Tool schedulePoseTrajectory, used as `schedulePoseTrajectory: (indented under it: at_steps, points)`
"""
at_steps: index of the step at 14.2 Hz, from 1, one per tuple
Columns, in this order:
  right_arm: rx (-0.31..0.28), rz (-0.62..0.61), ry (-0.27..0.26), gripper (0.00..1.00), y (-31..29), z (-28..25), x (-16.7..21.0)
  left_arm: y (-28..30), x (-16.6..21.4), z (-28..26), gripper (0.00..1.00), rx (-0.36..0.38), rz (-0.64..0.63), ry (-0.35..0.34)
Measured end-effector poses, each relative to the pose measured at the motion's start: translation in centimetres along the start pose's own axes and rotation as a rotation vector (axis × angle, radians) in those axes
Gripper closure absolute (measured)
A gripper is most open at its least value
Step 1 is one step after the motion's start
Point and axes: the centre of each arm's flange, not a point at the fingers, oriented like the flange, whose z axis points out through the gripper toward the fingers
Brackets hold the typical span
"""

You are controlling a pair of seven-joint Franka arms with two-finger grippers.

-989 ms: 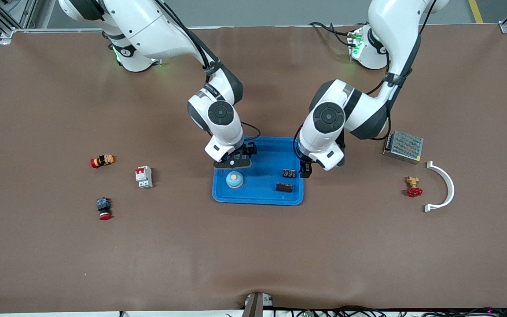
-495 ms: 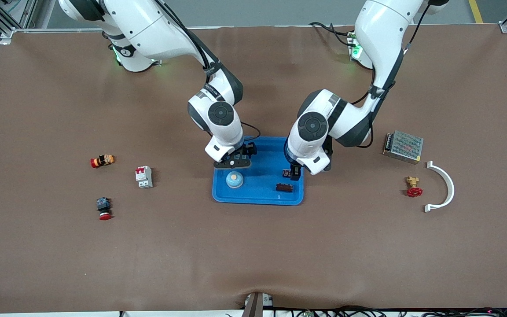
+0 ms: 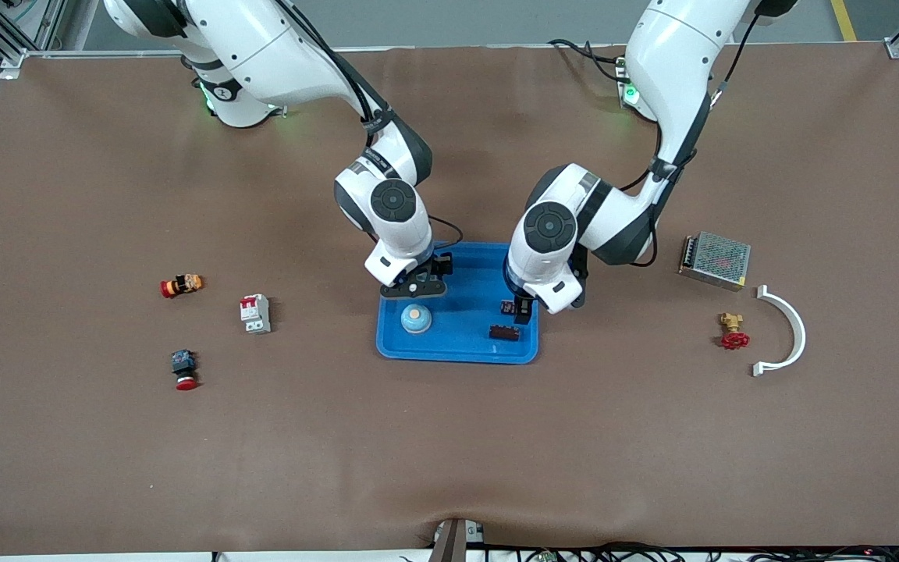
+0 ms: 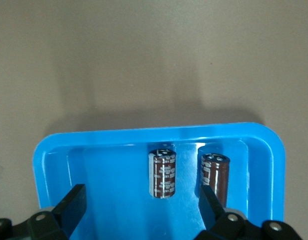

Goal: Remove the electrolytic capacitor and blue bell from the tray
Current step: 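Close the right gripper on the blue bell while the left gripper aligns, then lift the blue bell with the right gripper and carry it toward the breaker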

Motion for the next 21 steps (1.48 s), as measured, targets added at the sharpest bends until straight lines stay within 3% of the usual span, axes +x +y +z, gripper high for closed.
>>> schedulePoseTrajectory:
  at_steps: [1, 13, 21]
  points:
    - [-0.001, 0.001, 0.001, 0.36, 0.0, -0.1, 0.1, 0.1, 0.0, 0.1, 0.0, -0.007, 0.0, -0.004]
    - [0.007, 0.007, 0.016, 0.36, -0.3, -1.5, 0.9, 0.5, -0.1, 2.2, 0.0, -0.043, 0.024, 0.004]
    - [-0.085, 0.04, -0.072, 0.36, 0.6, -12.8, 4.5, 0.3, -0.8, 4.5, 0.0, -0.043, 0.036, 0.0]
